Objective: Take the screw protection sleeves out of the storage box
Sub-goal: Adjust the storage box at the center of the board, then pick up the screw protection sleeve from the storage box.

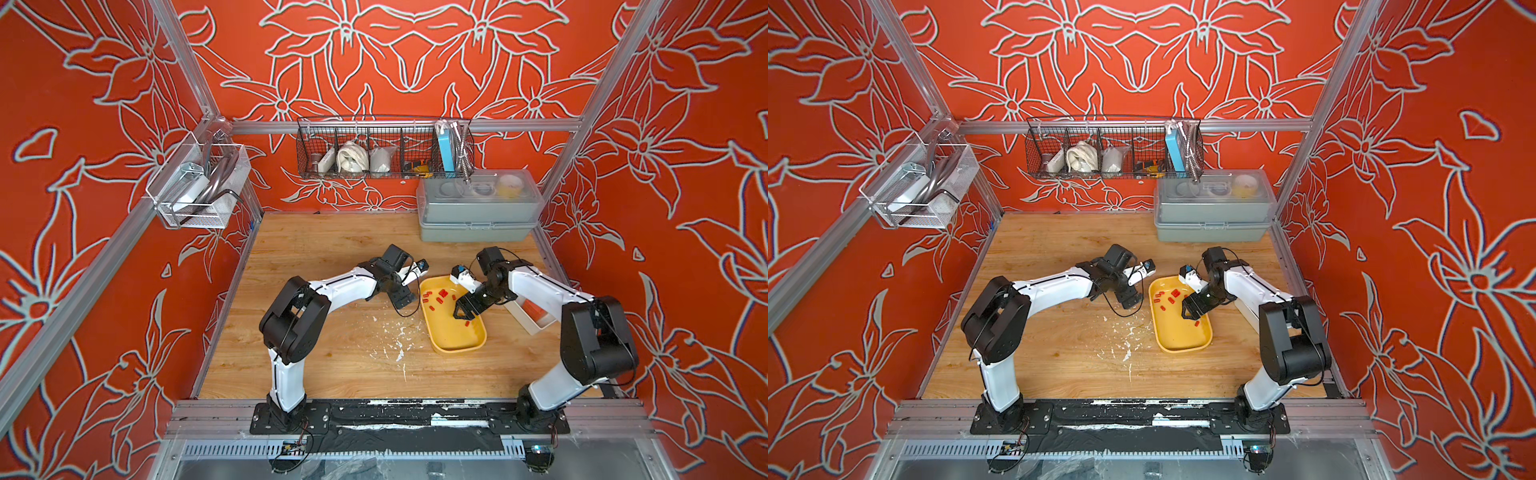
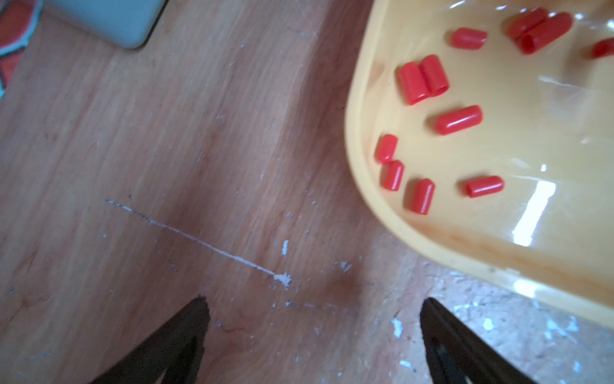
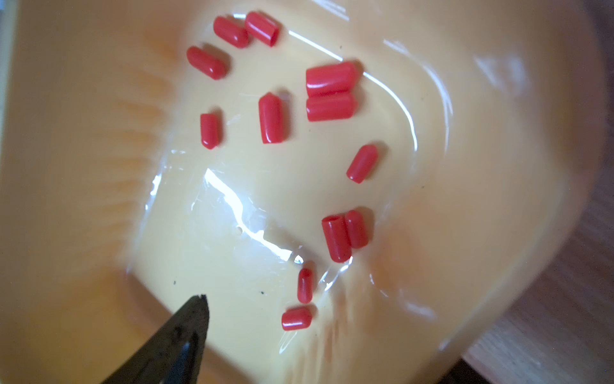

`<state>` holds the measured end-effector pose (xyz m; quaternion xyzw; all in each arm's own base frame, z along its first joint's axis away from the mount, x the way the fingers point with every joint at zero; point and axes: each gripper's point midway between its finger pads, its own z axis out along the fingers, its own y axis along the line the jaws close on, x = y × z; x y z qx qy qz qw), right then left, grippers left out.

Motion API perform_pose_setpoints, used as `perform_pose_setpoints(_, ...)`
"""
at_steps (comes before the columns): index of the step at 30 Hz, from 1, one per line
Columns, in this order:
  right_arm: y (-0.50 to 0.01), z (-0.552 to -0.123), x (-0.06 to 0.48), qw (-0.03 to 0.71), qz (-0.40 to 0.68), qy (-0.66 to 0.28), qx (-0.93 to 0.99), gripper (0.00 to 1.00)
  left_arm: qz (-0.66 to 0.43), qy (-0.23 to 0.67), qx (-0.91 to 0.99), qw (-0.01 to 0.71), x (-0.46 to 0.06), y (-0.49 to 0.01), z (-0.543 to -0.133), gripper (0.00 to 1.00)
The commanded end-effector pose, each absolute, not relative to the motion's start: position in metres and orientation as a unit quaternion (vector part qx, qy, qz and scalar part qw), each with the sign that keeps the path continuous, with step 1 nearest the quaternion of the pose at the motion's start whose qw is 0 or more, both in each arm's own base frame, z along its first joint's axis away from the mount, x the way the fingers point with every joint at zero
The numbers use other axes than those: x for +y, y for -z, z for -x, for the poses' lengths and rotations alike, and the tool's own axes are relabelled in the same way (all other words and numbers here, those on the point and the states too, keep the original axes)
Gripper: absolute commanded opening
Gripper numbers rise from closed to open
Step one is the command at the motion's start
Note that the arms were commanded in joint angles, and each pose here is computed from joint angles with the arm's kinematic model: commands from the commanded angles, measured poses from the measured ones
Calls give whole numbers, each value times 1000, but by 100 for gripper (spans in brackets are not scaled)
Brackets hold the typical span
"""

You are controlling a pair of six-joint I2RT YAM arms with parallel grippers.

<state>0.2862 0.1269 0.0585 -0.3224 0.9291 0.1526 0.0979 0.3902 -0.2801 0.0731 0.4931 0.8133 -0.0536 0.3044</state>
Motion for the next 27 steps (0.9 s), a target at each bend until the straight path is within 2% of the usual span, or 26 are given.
perform_pose_setpoints(1,-72,-284,130,99,318,-160,929,85,-490,41,820,293,-261,-77,-389,98)
perform_pose_setpoints(4,-78,-289,112,117,334,-109,929,87,-481,39,830,280,-242,-83,-382,98)
perform_pose_setpoints(7,-95,-306,94,172,364,-35,915,87,-468,64,840,266,-229,-92,-365,98)
perform_pose_setpoints(12,-120,-311,120,231,398,-46,886,85,-461,128,839,258,-226,-107,-332,98)
perform_pose_setpoints(19,-97,-313,166,215,405,-107,882,67,-476,253,792,288,-250,-125,-290,98)
perform_pose_setpoints(27,-64,-327,177,170,409,-102,891,47,-459,300,773,318,-263,-133,-282,98)
